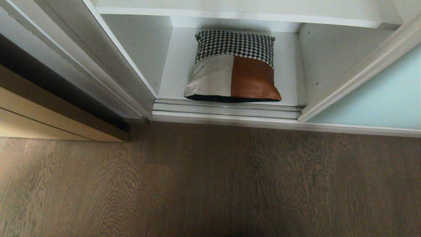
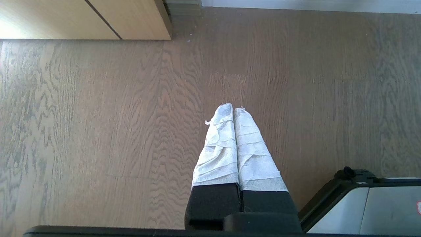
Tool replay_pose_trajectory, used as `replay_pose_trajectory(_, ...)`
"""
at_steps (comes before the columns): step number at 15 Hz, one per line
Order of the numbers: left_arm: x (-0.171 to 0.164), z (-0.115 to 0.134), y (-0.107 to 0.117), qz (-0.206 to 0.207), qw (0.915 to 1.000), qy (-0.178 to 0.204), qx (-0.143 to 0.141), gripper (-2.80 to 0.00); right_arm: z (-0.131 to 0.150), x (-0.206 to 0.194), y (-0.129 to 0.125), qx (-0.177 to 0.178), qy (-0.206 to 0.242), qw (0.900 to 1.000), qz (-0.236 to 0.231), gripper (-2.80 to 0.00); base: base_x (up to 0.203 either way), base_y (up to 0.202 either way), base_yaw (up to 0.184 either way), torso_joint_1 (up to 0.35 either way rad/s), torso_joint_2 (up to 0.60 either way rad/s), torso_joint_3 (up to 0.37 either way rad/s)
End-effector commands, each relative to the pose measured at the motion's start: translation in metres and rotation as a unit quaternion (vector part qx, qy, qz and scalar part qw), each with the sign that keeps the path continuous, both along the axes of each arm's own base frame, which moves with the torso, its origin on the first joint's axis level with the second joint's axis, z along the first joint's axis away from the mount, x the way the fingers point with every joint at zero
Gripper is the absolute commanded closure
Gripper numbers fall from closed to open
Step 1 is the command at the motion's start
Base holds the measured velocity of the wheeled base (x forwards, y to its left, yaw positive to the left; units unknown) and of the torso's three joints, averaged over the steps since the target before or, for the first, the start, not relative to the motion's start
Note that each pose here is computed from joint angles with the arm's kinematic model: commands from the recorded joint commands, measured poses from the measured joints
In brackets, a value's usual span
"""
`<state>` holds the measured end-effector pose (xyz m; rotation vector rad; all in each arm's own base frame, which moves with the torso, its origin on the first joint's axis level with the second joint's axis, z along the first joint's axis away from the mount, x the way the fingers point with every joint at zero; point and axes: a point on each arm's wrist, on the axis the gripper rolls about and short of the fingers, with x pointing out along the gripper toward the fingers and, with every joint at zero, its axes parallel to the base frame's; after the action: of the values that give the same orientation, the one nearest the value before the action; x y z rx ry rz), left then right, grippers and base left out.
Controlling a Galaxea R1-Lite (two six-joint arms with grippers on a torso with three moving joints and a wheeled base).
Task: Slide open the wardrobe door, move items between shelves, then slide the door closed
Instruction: Close the door
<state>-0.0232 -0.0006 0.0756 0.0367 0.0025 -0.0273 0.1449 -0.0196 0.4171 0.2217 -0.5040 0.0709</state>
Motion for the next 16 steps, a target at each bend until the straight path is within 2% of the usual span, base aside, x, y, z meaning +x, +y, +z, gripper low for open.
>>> replay_pose_trajectory(1,0.0,0.0,0.0,0.0,1.0,0.001,0.0,0.0,-0.001,0.003,0.001,0.0,0.002,1.0,0.008,0.0,0.0,0.0,0.0,0.0,0.0,0.0)
replay_pose_trajectory(7,0.0,0.0,0.0,0.0,1.0,0.001,0.0,0.0,-0.001,0.001,0.008,-0.005,0.001,1.0,0.028,0.0,0.0,0.0,0.0,0.0,0.0,0.0)
replay_pose_trajectory(10,0.0,0.0,0.0,0.0,1.0,0.001,0.0,0.0,0.005,-0.034,0.012,-0.015,-0.034,0.999,0.026,0.0,0.0,0.0,0.0,0.0,0.0,0.0)
replay_pose_trajectory(12,0.0,0.0,0.0,0.0,1.0,0.001,0.0,0.0,0.006,-0.048,0.008,-0.026,-0.047,0.998,-0.011,0.0,0.0,0.0,0.0,0.0,0.0,0.0)
replay_pose_trajectory(14,0.0,0.0,0.0,0.0,1.0,0.001,0.0,0.0,0.009,-0.056,-0.003,-0.034,-0.053,0.995,-0.079,0.0,0.0,0.0,0.0,0.0,0.0,0.0)
replay_pose_trajectory(16,0.0,0.0,0.0,0.0,1.0,0.0,0.0,0.0,0.011,-0.061,-0.011,-0.039,-0.058,0.989,-0.128,0.0,0.0,0.0,0.0,0.0,0.0,0.0)
